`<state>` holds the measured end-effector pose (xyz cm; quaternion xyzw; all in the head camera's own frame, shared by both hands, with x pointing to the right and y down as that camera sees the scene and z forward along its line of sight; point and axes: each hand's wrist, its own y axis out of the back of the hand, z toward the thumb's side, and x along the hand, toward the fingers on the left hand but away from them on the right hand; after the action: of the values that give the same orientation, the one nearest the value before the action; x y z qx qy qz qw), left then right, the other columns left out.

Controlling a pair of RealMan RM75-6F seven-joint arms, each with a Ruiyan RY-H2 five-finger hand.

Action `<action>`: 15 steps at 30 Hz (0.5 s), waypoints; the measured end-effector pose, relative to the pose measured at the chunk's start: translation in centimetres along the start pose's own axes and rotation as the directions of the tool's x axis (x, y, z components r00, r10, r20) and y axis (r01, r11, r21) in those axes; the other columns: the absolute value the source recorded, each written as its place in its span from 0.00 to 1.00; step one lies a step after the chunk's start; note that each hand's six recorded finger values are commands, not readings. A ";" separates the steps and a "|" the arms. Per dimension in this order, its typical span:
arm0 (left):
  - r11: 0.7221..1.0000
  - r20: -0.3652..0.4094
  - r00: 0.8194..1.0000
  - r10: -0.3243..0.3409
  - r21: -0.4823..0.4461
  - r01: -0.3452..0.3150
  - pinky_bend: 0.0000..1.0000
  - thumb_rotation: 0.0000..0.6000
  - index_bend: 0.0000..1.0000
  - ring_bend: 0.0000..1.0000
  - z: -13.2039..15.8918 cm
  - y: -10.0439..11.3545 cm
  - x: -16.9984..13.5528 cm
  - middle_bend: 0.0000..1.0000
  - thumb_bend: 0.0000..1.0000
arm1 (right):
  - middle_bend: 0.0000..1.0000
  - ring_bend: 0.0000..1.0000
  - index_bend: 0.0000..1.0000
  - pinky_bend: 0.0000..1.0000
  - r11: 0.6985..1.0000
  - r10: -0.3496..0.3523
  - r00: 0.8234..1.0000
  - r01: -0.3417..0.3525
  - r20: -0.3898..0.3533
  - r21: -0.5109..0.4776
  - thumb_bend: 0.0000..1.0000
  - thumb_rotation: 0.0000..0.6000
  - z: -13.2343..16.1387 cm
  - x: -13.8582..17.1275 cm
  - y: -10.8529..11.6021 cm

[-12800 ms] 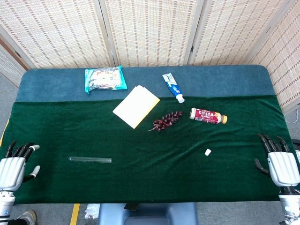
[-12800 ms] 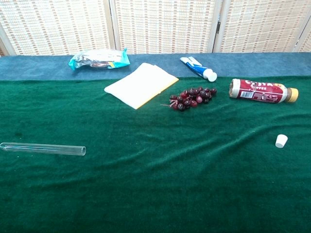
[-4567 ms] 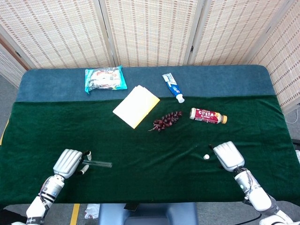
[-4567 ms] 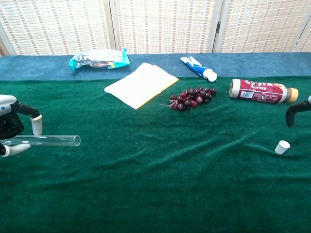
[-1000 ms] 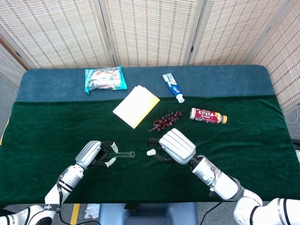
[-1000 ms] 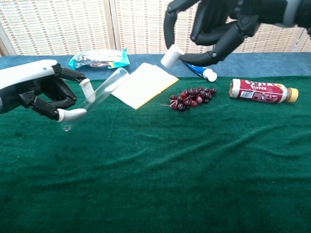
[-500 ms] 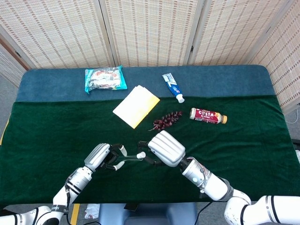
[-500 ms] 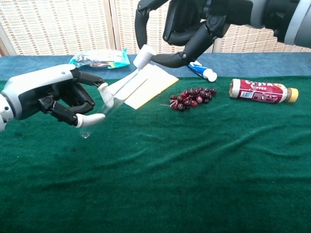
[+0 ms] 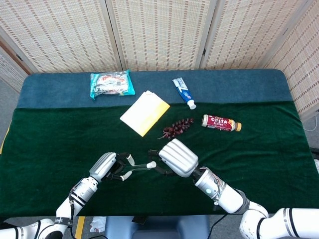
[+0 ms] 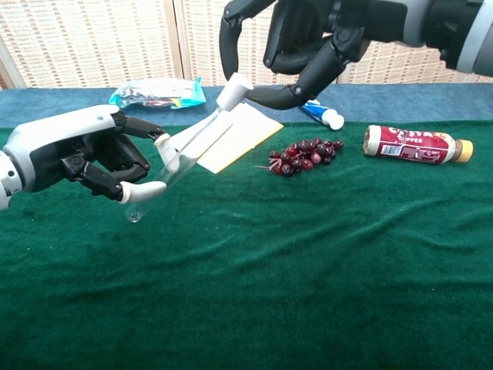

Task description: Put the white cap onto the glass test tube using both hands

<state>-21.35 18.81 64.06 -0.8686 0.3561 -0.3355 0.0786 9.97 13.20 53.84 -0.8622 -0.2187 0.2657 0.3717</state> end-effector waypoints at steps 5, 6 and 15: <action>1.000 -0.002 1.000 0.003 0.002 -0.003 0.86 1.00 0.65 0.92 -0.1 0.1 0.0 0.95 0.55 | 1.00 1.00 0.75 1.00 1.000 -0.006 1.000 0.006 0.001 -0.003 0.57 1.00 0.0 0.1 0.2; 1.000 -0.002 1.000 0.003 0.002 -0.003 0.86 1.00 0.65 0.92 -0.1 0.1 0.0 0.95 0.55 | 1.00 1.00 0.75 1.00 1.000 -0.005 1.000 0.005 0.002 -0.003 0.57 1.00 -0.1 0.2 0.3; 1.000 0.001 1.000 0.000 0.004 0.000 0.86 1.00 0.65 0.92 0.1 0.0 0.0 0.95 0.55 | 1.00 1.00 0.75 1.00 1.000 0.014 1.000 -0.014 0.008 0.007 0.57 1.00 -0.2 0.0 -0.1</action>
<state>-21.25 18.77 64.01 -0.8685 0.3556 -0.3358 0.0804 10.11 13.15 54.04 -0.8613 -0.2134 0.2723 0.3720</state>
